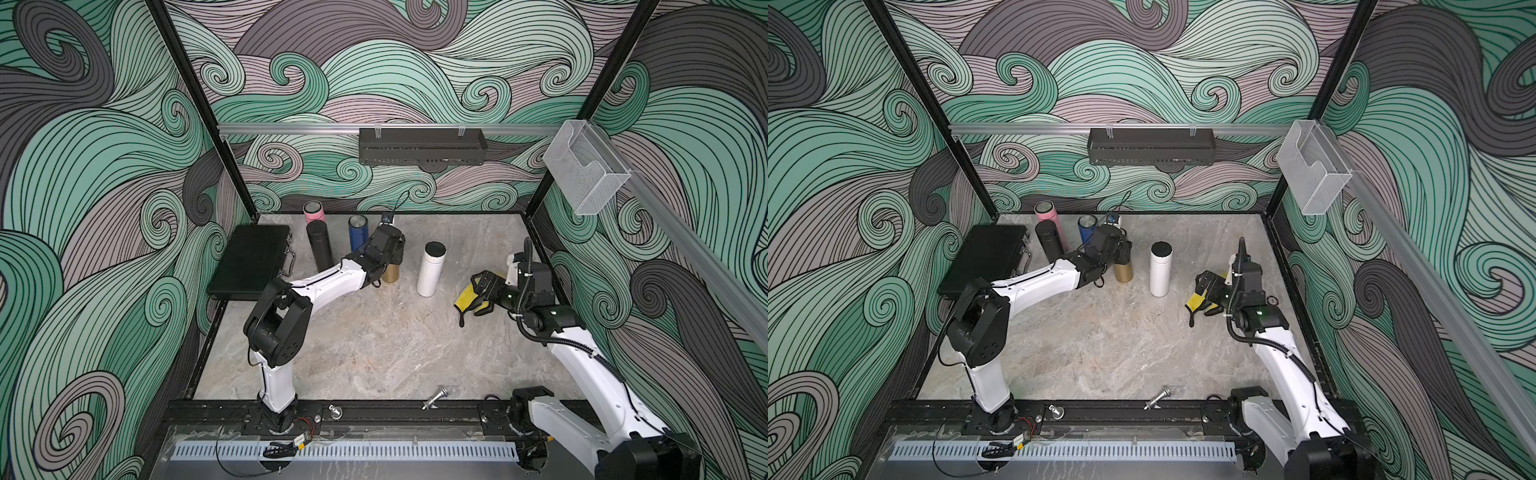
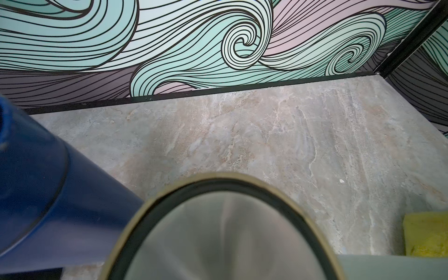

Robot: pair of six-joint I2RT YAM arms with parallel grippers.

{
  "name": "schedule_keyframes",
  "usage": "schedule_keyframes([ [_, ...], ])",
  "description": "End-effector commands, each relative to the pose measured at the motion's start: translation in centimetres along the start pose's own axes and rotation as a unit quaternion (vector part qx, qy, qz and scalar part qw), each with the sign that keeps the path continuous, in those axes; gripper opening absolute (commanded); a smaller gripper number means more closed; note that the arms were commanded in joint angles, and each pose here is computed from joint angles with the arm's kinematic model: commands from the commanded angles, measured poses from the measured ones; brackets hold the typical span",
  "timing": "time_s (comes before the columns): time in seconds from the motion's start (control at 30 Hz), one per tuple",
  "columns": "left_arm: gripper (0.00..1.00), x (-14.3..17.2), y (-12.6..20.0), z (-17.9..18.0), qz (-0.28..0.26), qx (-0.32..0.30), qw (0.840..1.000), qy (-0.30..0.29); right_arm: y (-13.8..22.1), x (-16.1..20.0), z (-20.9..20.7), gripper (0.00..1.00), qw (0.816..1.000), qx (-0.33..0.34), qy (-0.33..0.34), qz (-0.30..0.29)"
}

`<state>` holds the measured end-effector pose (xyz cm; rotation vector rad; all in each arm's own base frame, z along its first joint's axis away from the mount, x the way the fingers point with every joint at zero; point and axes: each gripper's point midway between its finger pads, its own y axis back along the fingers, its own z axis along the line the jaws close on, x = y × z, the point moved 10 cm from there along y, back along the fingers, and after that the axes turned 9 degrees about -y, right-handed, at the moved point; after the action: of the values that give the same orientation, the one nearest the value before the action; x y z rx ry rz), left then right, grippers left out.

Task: Wipe the surface of the thermos
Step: Pick up the thermos from the center of the board, then pick up the cleaning item at the center of the board.

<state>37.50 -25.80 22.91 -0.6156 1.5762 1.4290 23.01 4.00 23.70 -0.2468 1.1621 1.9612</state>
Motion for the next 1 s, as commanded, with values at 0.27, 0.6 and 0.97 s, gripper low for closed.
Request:
schedule_keyframes([
  [0.27, 0.0, -1.9, 6.7, 0.5, -0.033, 0.037, 0.999, -0.019, -2.4, -0.6, -2.0, 1.0, 0.988, 0.137, -0.068, 0.028],
  [0.6, 0.0, -0.8, 13.8, 2.5, -0.037, 0.063, 0.997, -0.005, -4.6, -3.6, -1.7, 1.0, 0.985, 0.167, -0.047, 0.023],
  [0.97, 0.0, -0.2, 15.0, 3.1, -0.054, 0.061, 0.997, 0.002, -10.3, -4.2, -3.8, 0.99, 0.965, 0.229, -0.065, 0.109],
])
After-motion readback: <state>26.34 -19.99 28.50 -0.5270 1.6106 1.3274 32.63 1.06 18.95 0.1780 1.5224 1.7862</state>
